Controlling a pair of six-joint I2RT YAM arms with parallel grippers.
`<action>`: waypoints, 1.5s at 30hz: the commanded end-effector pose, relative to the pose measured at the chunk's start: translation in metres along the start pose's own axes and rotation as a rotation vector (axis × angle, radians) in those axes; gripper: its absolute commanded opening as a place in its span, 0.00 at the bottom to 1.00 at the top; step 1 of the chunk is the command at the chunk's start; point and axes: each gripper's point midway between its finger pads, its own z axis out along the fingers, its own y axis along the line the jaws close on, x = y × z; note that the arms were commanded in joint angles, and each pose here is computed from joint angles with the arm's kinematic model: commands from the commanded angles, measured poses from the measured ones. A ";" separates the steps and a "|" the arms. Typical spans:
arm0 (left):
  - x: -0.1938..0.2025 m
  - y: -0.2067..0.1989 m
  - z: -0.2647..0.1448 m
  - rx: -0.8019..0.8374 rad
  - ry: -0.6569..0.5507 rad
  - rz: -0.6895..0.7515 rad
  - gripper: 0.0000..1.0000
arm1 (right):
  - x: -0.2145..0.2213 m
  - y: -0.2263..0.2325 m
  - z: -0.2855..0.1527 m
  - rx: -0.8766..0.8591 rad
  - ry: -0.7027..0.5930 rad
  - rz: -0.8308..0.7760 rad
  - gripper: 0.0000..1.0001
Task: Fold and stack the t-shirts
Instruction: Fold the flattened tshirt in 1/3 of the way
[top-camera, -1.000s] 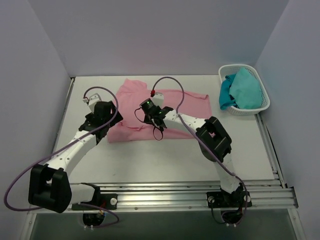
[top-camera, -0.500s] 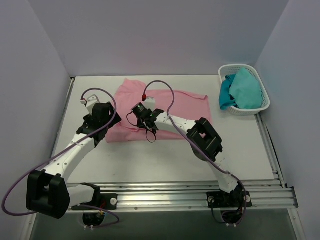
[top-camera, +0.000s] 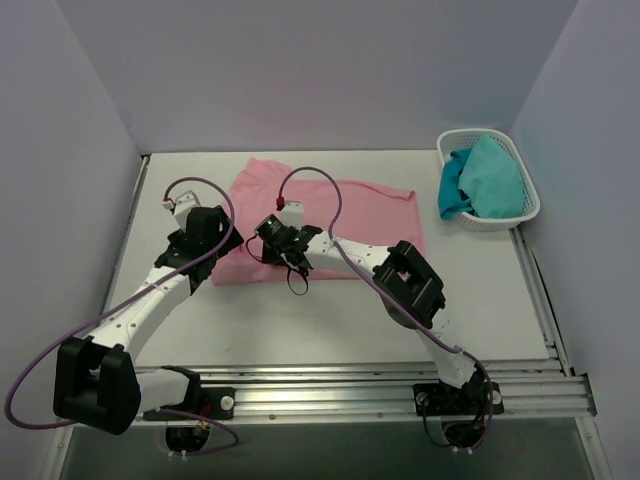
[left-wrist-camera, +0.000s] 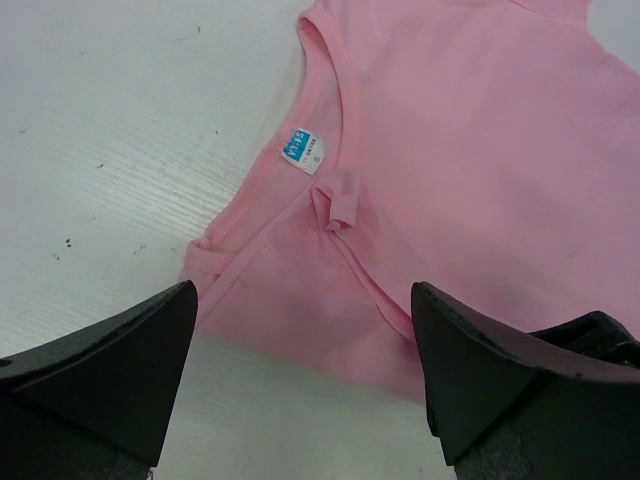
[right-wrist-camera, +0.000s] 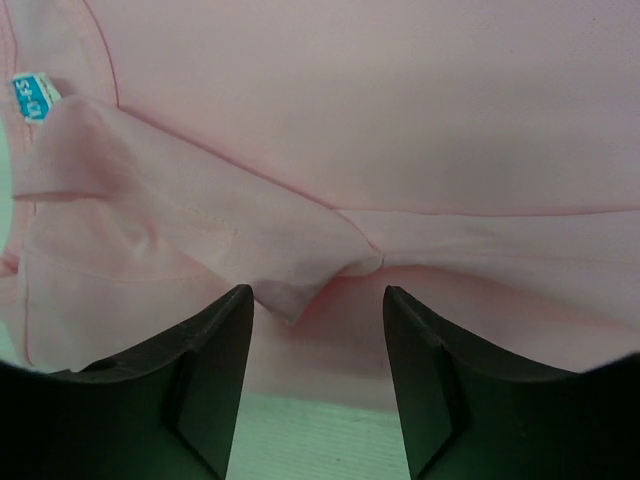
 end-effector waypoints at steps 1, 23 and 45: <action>-0.005 -0.003 0.002 0.008 -0.027 -0.014 0.96 | -0.014 0.007 -0.029 -0.010 -0.047 0.000 0.53; -0.005 0.001 -0.001 0.000 -0.034 -0.016 0.96 | -0.006 0.029 -0.007 -0.038 -0.029 -0.014 0.42; 0.000 0.001 0.006 -0.008 -0.025 -0.013 0.96 | 0.005 0.023 -0.009 -0.028 -0.009 -0.011 0.45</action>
